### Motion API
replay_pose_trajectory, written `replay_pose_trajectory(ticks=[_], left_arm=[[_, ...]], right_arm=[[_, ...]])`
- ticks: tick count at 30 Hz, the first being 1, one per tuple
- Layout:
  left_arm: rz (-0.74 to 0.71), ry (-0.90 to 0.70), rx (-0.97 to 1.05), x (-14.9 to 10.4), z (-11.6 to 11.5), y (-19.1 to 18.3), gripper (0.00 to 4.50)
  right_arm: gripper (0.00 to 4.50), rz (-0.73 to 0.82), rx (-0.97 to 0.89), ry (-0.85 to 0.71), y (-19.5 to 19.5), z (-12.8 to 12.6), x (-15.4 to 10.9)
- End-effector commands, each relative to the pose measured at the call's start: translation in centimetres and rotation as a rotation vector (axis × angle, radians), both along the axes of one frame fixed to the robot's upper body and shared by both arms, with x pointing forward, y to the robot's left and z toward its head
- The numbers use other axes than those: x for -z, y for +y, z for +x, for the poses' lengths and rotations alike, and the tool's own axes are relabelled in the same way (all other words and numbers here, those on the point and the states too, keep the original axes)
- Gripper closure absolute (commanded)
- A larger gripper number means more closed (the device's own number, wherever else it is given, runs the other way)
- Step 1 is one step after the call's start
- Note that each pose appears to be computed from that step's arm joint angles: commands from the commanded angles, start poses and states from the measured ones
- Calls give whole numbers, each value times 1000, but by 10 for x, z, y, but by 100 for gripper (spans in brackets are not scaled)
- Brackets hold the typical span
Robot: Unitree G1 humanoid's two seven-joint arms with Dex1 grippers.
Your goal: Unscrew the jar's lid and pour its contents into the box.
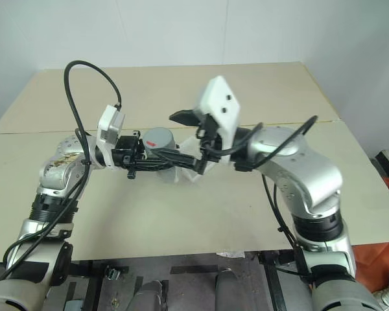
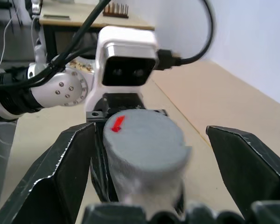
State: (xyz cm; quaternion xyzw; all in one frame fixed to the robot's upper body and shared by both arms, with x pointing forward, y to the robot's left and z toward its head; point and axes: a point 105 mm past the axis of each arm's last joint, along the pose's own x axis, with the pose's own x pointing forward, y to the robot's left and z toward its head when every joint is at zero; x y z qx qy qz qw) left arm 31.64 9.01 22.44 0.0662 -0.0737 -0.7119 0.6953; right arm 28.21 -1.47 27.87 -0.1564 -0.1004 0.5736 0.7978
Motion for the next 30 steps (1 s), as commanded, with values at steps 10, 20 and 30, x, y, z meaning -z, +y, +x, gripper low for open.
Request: replay_pose_trajectory(ticks=[10,20,30], left_arm=[[10,-61,24,-7,-7,-1,258],[25,-58,1,-4,-9,11,258],[35,-65,-9,-3,-11,16,258]], right_arm=[[7,51,52,0,6,23,-11],[7,80,68,-15,-33,24,-19],[7,50,91,0,-58,23,-12]])
